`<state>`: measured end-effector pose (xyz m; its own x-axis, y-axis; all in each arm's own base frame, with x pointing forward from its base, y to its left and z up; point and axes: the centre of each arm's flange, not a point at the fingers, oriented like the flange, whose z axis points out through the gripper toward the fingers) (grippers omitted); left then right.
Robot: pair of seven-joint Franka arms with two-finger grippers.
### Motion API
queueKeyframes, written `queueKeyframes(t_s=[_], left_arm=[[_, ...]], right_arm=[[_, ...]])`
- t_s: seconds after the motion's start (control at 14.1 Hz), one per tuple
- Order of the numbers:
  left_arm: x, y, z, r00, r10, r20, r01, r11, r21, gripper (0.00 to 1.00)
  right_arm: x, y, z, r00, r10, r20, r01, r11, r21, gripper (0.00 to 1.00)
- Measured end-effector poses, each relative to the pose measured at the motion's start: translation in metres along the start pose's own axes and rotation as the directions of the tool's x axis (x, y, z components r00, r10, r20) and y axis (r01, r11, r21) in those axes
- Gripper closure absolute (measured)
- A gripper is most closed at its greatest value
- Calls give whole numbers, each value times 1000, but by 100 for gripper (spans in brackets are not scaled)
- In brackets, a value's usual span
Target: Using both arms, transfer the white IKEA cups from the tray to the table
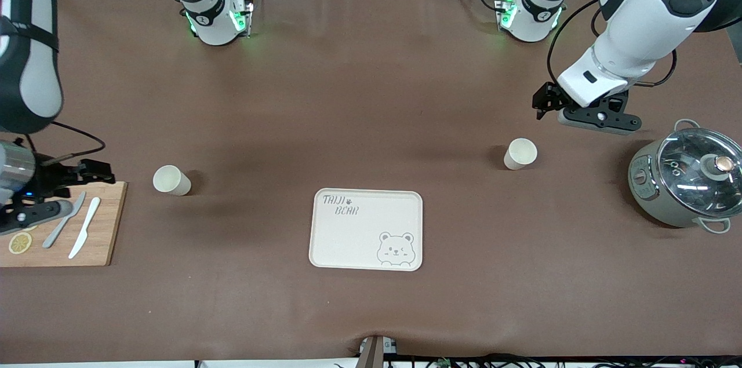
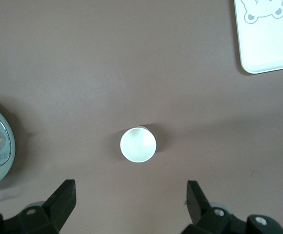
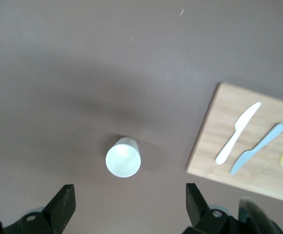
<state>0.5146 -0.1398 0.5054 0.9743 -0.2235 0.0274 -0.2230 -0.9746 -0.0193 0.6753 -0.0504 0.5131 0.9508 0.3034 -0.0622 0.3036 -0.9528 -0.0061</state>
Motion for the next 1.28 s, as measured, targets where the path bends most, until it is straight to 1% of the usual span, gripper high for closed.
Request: queueKeyframes(t_s=[0.07, 0.28, 0.36, 0.5, 0.64, 0.78, 1.07, 1.14, 1.28], left_arm=[[0, 0, 0, 1000, 0, 0, 0, 1000, 0, 0], [0, 0, 0, 1000, 0, 0, 0, 1000, 0, 0], [0, 0, 0, 1000, 0, 0, 0, 1000, 0, 0], [0, 0, 0, 1000, 0, 0, 0, 1000, 0, 0], [0, 0, 0, 1000, 0, 0, 0, 1000, 0, 0], [0, 0, 0, 1000, 0, 0, 0, 1000, 0, 0], [0, 0, 0, 1000, 1, 0, -1, 1000, 0, 0], [0, 0, 0, 1000, 1, 0, -1, 1000, 0, 0], [0, 0, 0, 1000, 0, 0, 0, 1000, 0, 0]], right_arm=[[0, 1, -13, 1000, 1, -21, -2, 1000, -9, 0], [-2, -2, -37, 999, -2, -55, 1, 1000, -21, 0], [-9, -6, -47, 999, -6, -43, 6, 1000, -16, 0], [-32, -15, -71, 1000, -12, 1, 12, 1000, 2, 0], [-49, -23, -89, 1000, -15, 22, 15, 1000, 11, 0], [-57, -32, -98, 999, -26, 29, 25, 1000, 13, 0], [-72, -45, -95, 998, -37, 50, 36, 999, 19, 0], [-77, -47, -94, 998, -36, 50, 35, 999, 18, 0], [-90, -45, -92, 999, -25, 27, 24, 1000, 6, 0]])
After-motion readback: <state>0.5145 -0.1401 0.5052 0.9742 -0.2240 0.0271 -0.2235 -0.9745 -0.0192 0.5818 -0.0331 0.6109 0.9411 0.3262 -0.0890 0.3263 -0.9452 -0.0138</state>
